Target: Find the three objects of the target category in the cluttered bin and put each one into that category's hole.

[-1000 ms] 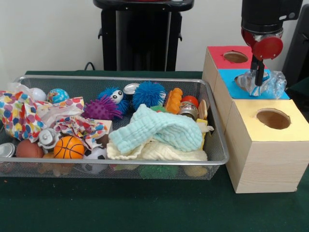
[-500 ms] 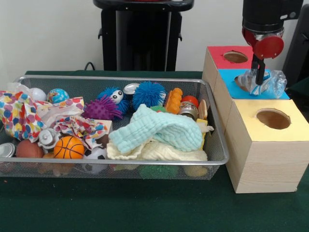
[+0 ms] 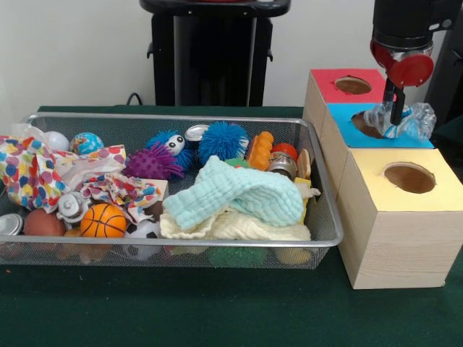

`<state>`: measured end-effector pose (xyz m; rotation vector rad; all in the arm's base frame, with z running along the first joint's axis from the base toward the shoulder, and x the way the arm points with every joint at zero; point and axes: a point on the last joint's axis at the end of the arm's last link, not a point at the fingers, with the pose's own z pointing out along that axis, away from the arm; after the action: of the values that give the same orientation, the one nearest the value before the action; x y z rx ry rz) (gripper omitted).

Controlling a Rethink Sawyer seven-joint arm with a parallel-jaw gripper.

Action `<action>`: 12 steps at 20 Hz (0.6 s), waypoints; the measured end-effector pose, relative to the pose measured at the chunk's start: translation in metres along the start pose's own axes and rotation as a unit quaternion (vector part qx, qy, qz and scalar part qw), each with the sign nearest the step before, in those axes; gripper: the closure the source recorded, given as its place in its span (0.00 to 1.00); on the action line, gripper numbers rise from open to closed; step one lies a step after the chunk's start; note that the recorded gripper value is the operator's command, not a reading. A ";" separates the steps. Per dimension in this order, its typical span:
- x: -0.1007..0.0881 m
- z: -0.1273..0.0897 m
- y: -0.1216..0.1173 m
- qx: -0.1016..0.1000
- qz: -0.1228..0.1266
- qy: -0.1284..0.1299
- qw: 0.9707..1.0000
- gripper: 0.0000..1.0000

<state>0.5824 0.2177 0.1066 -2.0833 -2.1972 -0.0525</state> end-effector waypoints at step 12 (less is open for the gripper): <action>-0.008 0.007 -0.007 -0.001 0.007 -0.009 1.000 1.00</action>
<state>0.5753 0.2104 0.0996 -2.1086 -2.1945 -0.0354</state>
